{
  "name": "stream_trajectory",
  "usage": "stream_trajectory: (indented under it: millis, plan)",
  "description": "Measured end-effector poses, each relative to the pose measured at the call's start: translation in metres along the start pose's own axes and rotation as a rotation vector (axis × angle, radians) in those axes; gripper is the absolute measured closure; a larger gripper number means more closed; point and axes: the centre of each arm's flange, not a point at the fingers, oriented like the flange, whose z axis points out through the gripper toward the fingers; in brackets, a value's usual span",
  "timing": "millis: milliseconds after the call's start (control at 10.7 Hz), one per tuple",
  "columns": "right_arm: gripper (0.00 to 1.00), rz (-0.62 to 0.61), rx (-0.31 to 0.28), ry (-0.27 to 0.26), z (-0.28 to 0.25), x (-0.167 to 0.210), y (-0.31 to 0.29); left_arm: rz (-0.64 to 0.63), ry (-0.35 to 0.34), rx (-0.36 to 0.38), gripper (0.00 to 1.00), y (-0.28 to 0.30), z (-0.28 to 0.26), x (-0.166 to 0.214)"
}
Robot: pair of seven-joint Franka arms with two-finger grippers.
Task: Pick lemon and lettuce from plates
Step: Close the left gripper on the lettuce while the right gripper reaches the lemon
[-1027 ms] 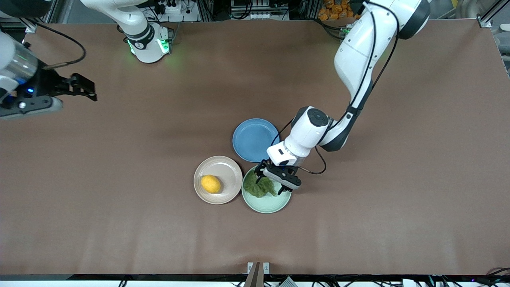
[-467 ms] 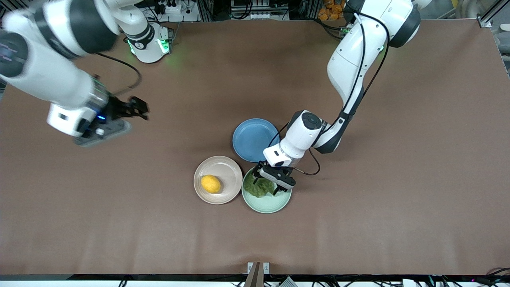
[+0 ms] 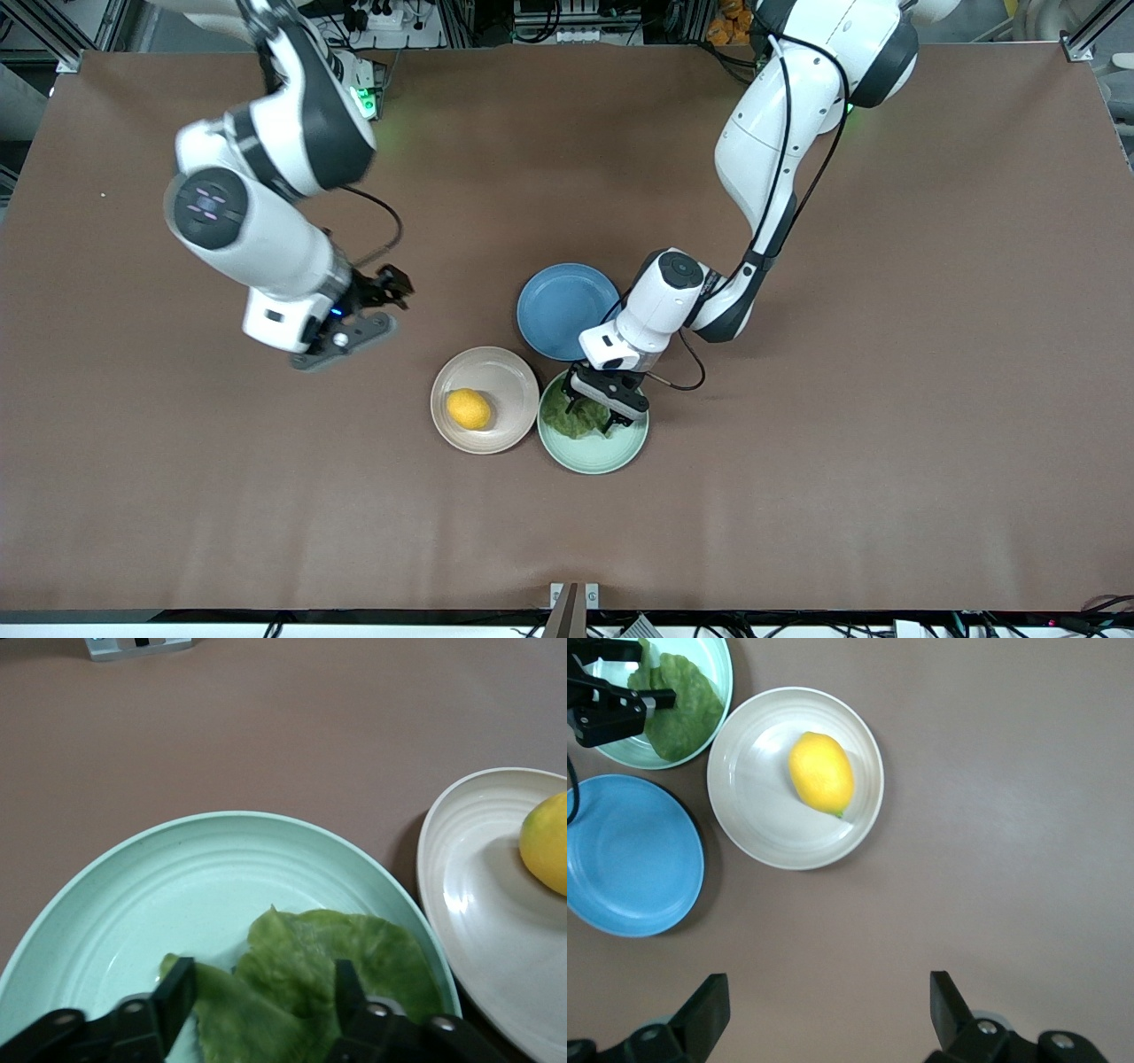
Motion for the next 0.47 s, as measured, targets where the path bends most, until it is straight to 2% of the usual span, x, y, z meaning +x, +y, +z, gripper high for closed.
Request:
stream_trajectory:
  millis: [187,467]
  plan:
    - [0.0,-0.017,-0.007,-0.001,0.038,0.016,-0.011,0.0,0.002,0.002,0.58,-0.001,0.0,0.001]
    - [0.0,-0.046,-0.023,0.072,0.081,0.046,-0.028,0.001,0.005,0.002,0.97,-0.001,0.0,0.002]
